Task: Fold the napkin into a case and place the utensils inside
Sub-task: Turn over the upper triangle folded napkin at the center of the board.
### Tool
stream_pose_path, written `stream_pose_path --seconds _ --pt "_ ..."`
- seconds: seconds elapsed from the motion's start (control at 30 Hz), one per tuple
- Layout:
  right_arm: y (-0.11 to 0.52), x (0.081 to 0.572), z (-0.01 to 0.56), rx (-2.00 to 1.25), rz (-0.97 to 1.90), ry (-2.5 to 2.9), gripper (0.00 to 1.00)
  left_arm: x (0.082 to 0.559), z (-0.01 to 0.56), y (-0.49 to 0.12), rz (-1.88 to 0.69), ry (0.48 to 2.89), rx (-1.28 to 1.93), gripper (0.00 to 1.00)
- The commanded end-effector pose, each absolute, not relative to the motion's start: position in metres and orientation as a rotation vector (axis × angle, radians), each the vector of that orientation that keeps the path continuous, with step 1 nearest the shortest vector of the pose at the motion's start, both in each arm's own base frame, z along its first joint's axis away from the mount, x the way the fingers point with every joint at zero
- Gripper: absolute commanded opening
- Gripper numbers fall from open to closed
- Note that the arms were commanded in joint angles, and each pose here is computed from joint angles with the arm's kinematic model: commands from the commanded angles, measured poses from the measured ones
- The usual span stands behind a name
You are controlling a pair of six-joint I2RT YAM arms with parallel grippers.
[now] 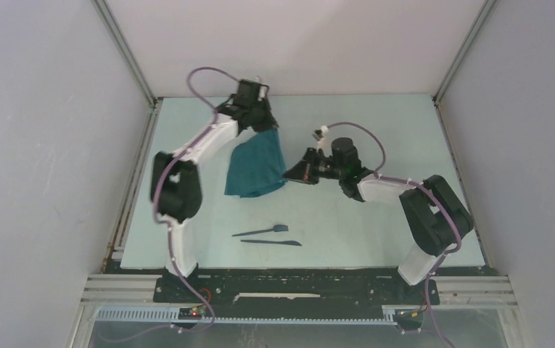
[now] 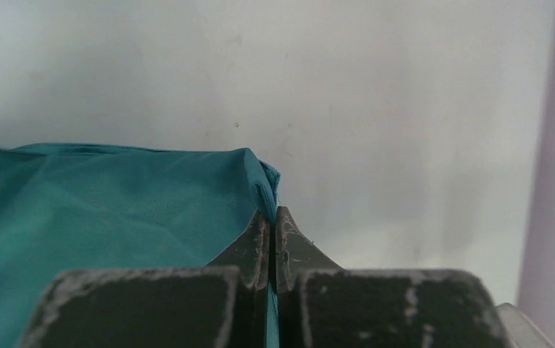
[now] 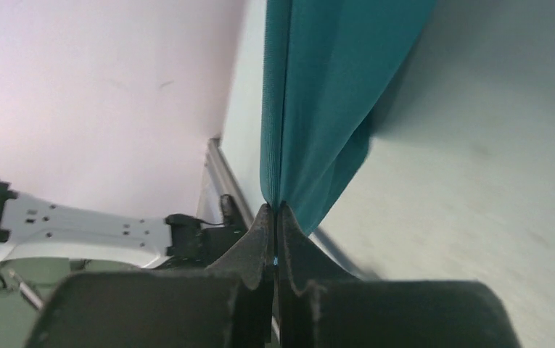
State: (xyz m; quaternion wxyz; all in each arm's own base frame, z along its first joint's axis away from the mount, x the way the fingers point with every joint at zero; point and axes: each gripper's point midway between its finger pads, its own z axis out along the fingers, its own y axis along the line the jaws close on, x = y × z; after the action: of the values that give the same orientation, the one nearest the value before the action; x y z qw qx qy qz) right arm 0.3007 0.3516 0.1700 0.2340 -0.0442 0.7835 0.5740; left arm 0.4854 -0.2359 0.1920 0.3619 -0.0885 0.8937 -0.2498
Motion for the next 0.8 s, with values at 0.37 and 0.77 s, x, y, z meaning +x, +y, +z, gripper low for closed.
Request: stream_pose_path --seconds 0.37,0.77 --pt "0.223 0.264 0.042 0.259 1.607 2.38 0.0 0.521 0.117 -0.417 -0.732 2.264 0.067 0.04" --pt "0.154 0.233 0.04 0.455 1.047 2.582 0.61 0.43 0.192 -0.394 -0.697 2.336 0.355 0.71"
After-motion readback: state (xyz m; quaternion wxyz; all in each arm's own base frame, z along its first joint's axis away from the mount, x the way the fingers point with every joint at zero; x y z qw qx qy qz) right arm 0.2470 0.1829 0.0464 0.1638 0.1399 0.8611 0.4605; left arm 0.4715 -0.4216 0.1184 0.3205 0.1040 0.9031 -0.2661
